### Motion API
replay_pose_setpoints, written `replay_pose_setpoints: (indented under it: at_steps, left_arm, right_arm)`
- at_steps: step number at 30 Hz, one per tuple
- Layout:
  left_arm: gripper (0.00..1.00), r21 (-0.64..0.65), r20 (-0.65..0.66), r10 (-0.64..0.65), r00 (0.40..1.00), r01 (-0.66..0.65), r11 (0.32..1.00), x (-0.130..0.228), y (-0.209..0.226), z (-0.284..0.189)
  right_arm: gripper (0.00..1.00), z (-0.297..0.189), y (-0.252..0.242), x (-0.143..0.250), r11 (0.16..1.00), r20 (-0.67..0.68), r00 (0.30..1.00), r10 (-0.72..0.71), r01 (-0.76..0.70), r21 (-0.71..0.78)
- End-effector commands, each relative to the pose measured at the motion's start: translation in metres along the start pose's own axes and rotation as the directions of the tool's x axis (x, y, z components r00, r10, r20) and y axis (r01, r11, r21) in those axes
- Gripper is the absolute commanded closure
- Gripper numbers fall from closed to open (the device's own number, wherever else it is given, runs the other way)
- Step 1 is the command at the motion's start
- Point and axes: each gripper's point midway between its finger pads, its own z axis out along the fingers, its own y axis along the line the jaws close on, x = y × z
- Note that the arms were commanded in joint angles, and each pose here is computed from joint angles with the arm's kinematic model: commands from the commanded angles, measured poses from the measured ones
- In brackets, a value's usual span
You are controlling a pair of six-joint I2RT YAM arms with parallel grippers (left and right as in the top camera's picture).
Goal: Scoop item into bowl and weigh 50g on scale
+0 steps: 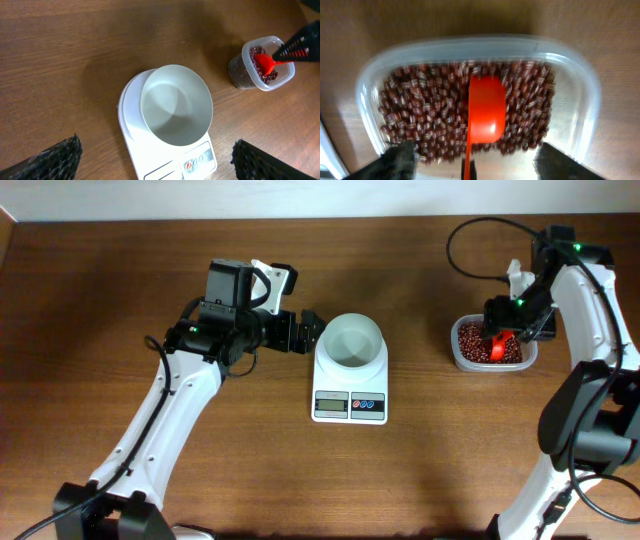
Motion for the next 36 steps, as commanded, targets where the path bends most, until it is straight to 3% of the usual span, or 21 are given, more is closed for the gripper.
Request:
replay_pose_setpoints:
  at_steps: [1, 3, 4, 6, 8, 9, 10, 11, 16, 19, 22, 27, 29, 30, 32, 34, 36]
  left_arm:
    - [0.01, -0.010, 0.017, 0.027, 0.999, -0.027, 1.000, -0.005, -0.001, -0.006]
    - [0.12, -0.028, -0.004, 0.018, 1.000, -0.018, 0.999, 0.000, 0.002, -0.006]
    - [0.28, -0.050, -0.027, 0.010, 1.000, -0.011, 0.999, 0.006, 0.006, -0.007]
    - [0.62, -0.065, -0.072, 0.012, 0.997, -0.016, 0.998, 0.017, 0.009, -0.007]
    - [0.75, -0.067, -0.110, -0.006, 0.994, -0.001, 0.998, 0.027, 0.009, -0.008]
    - [0.89, -0.070, -0.127, -0.014, 0.992, 0.005, 0.998, 0.032, 0.010, -0.009]
    - [0.98, -0.071, -0.141, -0.021, 0.990, 0.011, 0.997, 0.035, 0.010, -0.009]
    - [1.00, -0.074, -0.153, -0.026, 0.988, 0.015, 0.997, 0.040, 0.011, -0.008]
    - [1.00, -0.155, -0.197, -0.014, 0.980, -0.017, 0.988, 0.059, 0.020, 0.000]
    - [0.96, -0.121, -0.214, 0.012, 0.977, -0.039, 0.992, 0.063, 0.003, 0.006]
    - [1.00, -0.038, -0.225, 0.007, 0.974, -0.016, 0.999, 0.067, -0.016, 0.007]
    - [1.00, 0.019, -0.273, 0.162, 0.948, -0.163, 0.986, 0.081, -0.040, 0.014]
    - [1.00, 0.094, -0.326, 0.287, 0.901, -0.271, 0.958, 0.101, -0.064, 0.015]
    - [0.88, 0.141, -0.343, 0.362, 0.867, -0.334, 0.932, 0.112, -0.078, 0.016]
    - [0.41, 0.188, -0.341, 0.493, 0.800, -0.456, 0.870, 0.123, -0.098, 0.019]
    - [0.24, 0.209, -0.336, 0.615, 0.713, -0.580, 0.787, 0.133, -0.112, 0.023]
    - [0.18, 0.238, -0.332, 0.700, 0.632, -0.662, 0.711, 0.141, -0.120, 0.026]
  right_arm:
    - [0.09, -0.018, 0.001, -0.031, 1.000, 0.115, 0.993, -0.012, 0.011, 0.014]
    - [0.06, -0.020, 0.000, -0.041, 1.000, 0.157, 0.987, -0.016, 0.013, 0.018]
    - [0.01, -0.021, -0.001, -0.046, 1.000, 0.177, 0.984, -0.018, 0.015, 0.021]
    - [0.01, -0.022, -0.001, -0.050, 1.000, 0.192, 0.981, -0.020, 0.016, 0.022]
    - [0.01, -0.022, -0.001, -0.051, 1.000, 0.194, 0.981, -0.020, 0.016, 0.022]
    - [0.01, -0.022, -0.001, -0.051, 1.000, 0.194, 0.981, -0.020, 0.016, 0.022]
    - [0.01, -0.022, -0.001, -0.051, 1.000, 0.194, 0.981, -0.020, 0.016, 0.022]
    - [0.01, -0.022, -0.001, -0.051, 1.000, 0.194, 0.981, -0.020, 0.016, 0.022]
    - [0.01, -0.022, -0.001, -0.051, 1.000, 0.194, 0.981, -0.020, 0.016, 0.022]
    - [0.01, -0.022, -0.001, -0.051, 1.000, 0.194, 0.981, -0.020, 0.016, 0.022]
    - [0.01, -0.022, -0.001, -0.051, 1.000, 0.194, 0.981, -0.020, 0.016, 0.022]
    - [0.01, -0.022, -0.001, -0.051, 1.000, 0.194, 0.981, -0.020, 0.016, 0.022]
    - [0.01, -0.022, -0.001, -0.051, 1.000, 0.194, 0.981, -0.020, 0.016, 0.022]
    - [0.01, -0.022, -0.001, -0.051, 1.000, 0.194, 0.981, -0.020, 0.016, 0.022]
    - [0.01, -0.022, -0.001, -0.051, 1.000, 0.194, 0.981, -0.020, 0.016, 0.022]
    - [0.01, -0.022, -0.001, -0.051, 1.000, 0.194, 0.981, -0.020, 0.016, 0.022]
    - [0.01, -0.022, -0.001, -0.051, 1.000, 0.194, 0.981, -0.020, 0.016, 0.022]
